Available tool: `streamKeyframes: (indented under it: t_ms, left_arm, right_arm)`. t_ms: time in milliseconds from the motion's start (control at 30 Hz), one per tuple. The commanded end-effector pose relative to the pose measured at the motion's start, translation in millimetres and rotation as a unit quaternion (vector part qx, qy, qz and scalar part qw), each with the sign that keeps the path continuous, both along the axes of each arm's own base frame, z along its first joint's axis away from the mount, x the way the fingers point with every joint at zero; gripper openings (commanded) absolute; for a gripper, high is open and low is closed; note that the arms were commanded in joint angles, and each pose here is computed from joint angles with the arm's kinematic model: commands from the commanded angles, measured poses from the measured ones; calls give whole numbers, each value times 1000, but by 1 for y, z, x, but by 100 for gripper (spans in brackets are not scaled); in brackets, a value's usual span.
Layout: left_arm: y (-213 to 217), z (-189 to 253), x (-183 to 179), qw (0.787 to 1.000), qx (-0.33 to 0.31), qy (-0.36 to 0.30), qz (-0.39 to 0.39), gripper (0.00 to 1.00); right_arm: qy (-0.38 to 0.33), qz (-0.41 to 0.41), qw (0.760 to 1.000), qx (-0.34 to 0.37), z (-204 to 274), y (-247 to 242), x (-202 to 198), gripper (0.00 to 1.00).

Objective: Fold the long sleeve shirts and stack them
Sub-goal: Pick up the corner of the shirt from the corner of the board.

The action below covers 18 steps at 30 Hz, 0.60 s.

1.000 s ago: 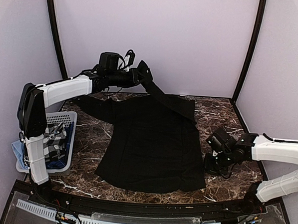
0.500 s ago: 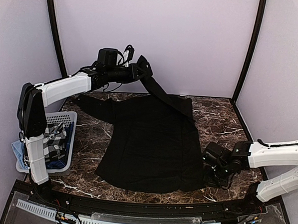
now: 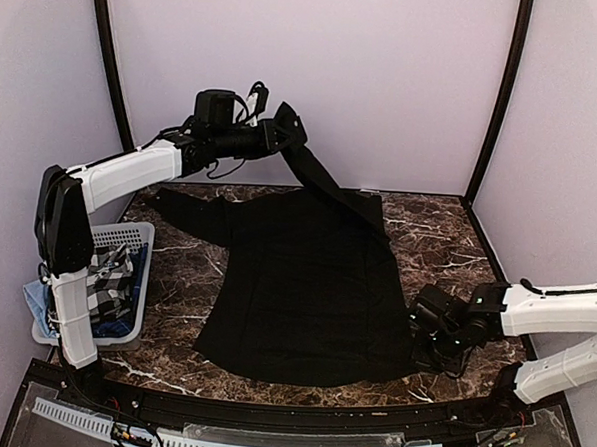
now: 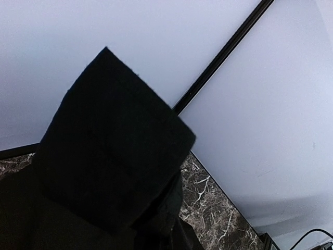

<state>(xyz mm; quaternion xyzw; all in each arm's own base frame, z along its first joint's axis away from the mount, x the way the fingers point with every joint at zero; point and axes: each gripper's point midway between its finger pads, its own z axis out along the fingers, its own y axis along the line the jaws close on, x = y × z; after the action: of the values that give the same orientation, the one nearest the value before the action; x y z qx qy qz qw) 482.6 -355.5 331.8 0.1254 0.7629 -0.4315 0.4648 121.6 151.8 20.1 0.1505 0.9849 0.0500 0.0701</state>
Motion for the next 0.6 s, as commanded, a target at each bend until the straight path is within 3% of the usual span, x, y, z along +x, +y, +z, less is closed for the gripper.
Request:
streamKeyframes:
  t_ms: [0,133,267,567]
  left_arm:
    - [0,30,1,999,-33,-21,-3,0]
    - [-9,27,3,999,-46,-12,-11,0]
    - [-18,29,5,999,-48,-17,-15,0]
    - [0,47,22,998,-25,-49,31,0]
  right_arm:
    - [-12,-35,999,-18,18,-33,1,0]
    - [-38,-64,997,27,40,-36,10,0]
    - [-57,-59,997,8,60,-44,17,0]
    - [-102,91,990,31,90,29,41,0]
